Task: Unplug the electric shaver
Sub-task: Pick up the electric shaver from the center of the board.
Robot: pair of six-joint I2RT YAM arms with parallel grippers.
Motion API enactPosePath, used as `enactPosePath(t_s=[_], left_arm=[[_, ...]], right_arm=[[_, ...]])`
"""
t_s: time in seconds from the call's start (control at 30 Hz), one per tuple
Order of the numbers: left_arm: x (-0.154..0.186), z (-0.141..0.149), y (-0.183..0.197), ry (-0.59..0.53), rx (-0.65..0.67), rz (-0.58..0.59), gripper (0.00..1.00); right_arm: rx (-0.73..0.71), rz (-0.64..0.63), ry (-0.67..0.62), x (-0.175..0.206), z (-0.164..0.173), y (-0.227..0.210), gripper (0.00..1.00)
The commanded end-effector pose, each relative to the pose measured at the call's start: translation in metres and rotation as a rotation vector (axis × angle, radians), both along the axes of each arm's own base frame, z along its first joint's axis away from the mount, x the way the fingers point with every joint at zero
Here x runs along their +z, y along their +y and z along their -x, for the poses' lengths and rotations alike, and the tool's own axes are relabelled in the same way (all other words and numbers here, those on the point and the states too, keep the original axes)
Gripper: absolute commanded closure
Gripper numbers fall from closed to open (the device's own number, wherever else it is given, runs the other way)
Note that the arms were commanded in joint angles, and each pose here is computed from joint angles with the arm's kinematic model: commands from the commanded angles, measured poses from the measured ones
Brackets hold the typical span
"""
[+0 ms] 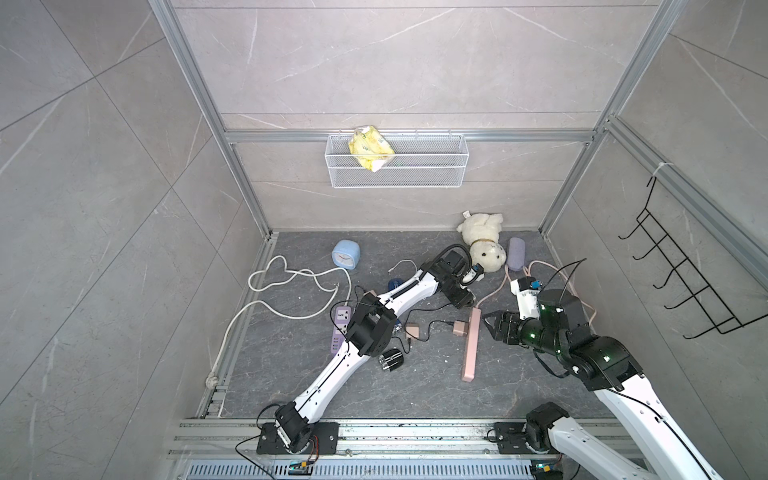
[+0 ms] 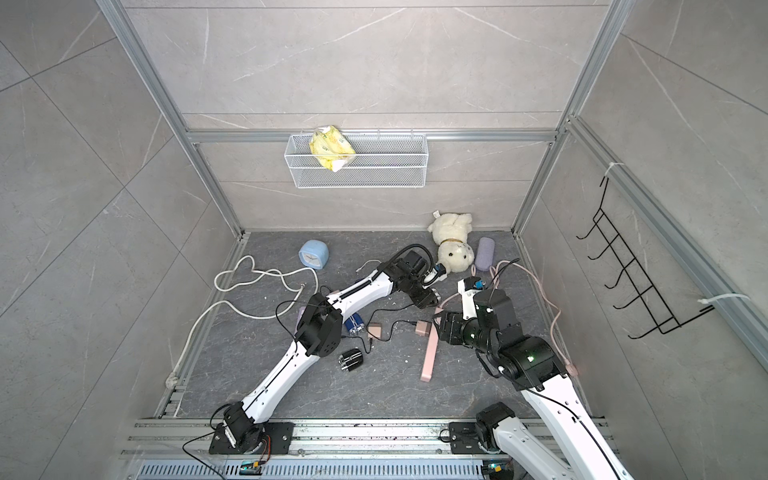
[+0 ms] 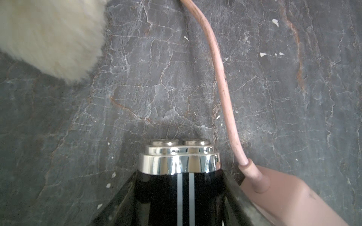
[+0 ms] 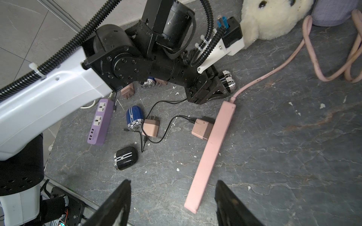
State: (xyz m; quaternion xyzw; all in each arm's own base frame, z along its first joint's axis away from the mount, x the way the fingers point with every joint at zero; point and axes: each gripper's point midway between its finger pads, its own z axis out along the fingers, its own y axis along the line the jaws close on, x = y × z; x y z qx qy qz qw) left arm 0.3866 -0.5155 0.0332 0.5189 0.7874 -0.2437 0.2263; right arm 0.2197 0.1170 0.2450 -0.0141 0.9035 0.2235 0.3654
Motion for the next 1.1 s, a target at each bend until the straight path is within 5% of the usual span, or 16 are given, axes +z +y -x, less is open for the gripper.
enactPosePath(t_s=[0.0, 0.3, 0.53, 0.87, 1.07], left_arm=[[0.033, 0.008, 0.014, -0.007, 0.011, -0.026, 0.55], [0.099, 0.016, 0.038, 0.019, 0.13, 0.005, 0.58], [0.158, 0.01, 0.068, 0.041, 0.343, 0.077, 0.59], [0.202, 0.014, 0.109, 0.085, 0.576, 0.293, 0.59], [0.207, 0.02, 0.121, 0.089, 0.651, 0.38, 0.61]], right_arm=[[-0.005, -0.025, -0.017, 0.003, -0.001, 0.001, 0.31], [0.038, -0.049, 0.025, -0.012, 0.001, 0.011, 0.33], [0.156, -0.144, 0.111, -0.039, 0.007, 0.039, 0.37], [0.12, -0.465, -0.097, -0.025, -0.019, 0.061, 0.45], [0.164, -0.545, -0.077, -0.032, -0.029, 0.087, 0.48]])
